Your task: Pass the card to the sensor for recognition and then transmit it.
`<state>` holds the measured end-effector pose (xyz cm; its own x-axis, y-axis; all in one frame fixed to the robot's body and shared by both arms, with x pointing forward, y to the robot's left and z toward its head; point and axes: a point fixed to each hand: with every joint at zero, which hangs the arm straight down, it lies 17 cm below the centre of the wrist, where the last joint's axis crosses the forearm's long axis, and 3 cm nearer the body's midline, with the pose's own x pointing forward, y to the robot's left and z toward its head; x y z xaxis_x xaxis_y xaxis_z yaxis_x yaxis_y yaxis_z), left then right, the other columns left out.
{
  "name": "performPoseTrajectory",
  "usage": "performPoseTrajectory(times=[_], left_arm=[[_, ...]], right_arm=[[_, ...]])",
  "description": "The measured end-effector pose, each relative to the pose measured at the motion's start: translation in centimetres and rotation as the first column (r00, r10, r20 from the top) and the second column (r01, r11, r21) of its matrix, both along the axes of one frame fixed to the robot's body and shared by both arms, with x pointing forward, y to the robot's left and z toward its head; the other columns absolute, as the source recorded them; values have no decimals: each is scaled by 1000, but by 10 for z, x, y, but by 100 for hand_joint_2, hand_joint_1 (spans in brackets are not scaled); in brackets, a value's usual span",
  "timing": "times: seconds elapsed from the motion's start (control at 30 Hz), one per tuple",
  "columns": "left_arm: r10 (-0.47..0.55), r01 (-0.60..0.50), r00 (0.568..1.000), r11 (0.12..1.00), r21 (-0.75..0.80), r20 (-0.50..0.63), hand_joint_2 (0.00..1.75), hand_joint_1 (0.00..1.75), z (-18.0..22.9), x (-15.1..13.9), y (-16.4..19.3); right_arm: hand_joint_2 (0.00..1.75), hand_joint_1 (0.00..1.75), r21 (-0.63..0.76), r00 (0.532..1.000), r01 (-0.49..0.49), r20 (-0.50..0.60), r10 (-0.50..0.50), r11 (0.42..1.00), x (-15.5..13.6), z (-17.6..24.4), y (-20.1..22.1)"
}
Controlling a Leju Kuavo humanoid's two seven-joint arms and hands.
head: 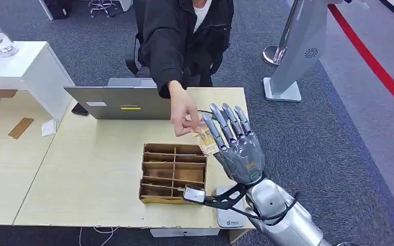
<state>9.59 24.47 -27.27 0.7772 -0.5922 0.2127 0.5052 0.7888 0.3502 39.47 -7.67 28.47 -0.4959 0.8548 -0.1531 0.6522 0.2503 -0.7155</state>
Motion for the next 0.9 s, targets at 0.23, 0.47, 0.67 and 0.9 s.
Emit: performPoseTrajectory(times=[0.23, 0.47, 0.67, 0.9], left_arm=[[1, -1, 1000, 1000, -1, -1, 0, 0, 0, 0, 0], [0, 0, 1000, 1000, -2, -2, 0, 0, 0, 0, 0], [1, -1, 1000, 1000, -2, -4, 0, 0, 0, -1, 0], [1, -1, 1000, 1000, -1, -5, 0, 0, 0, -1, 0]], right_arm=[[175, 0, -8, 1000, -3, -8, 3, 1000, 0, -4, 1], [175, 175, -22, 1000, -13, -17, 13, 1000, -1, -11, 3], [175, 175, -28, 1000, -19, -23, 19, 999, -2, -13, 4], [175, 175, -31, 999, -24, -24, 24, 999, -3, -14, 5]])
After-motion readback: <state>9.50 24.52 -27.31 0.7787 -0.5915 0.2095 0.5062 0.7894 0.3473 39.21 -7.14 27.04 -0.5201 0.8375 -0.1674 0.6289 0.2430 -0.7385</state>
